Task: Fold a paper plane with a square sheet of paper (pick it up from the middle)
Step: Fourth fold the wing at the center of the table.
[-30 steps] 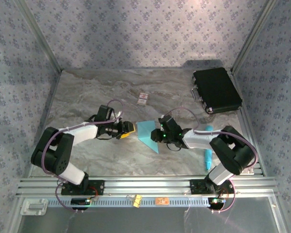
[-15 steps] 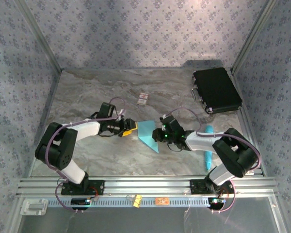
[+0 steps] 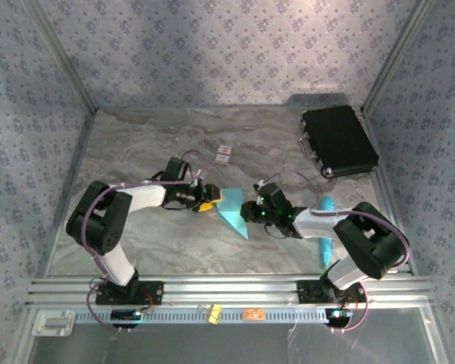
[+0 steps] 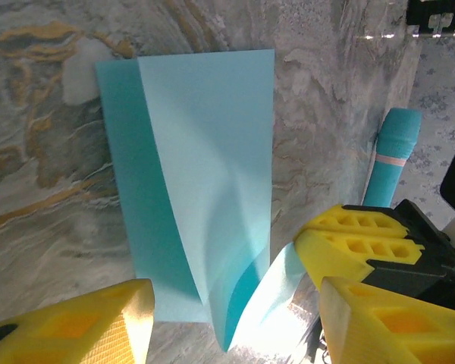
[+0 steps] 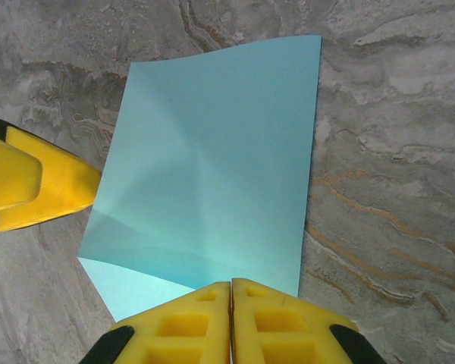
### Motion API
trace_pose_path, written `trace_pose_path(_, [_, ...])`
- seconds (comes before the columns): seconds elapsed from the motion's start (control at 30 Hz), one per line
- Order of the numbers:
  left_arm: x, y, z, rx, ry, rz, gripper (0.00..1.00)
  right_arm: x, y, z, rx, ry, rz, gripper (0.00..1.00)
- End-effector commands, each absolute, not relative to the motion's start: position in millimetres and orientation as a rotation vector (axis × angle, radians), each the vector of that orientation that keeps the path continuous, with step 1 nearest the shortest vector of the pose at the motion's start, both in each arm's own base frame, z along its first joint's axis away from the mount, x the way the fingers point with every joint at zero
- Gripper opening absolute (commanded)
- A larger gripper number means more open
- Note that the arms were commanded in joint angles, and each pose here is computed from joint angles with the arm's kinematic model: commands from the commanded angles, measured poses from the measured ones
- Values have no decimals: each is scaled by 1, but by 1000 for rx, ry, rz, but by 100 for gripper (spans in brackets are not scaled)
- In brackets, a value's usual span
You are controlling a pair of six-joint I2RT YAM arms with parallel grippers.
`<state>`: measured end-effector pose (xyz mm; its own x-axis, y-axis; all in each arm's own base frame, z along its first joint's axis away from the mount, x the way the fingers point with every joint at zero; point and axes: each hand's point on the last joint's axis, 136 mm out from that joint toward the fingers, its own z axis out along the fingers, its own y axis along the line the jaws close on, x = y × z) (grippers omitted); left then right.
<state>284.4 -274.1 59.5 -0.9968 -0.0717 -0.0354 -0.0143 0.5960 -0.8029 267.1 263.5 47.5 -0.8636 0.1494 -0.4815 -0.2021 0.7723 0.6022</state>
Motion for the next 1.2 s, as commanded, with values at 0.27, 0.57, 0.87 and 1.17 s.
trace_pose_path(0.27, [294,-299,59,-58,2747,-1469,45,266,257,54,-18,2419,936,11])
trace_pose_path(0.57, [304,-310,66,-82,2679,-1552,40,261,239,67,-7,2385,828,40])
trace_pose_path(0.87, [303,-309,65,-90,2671,-1559,21,240,210,93,-87,2325,630,66])
trace_pose_path(1.17, [297,-295,57,-232,2682,-1449,5,228,206,111,-183,2243,555,68])
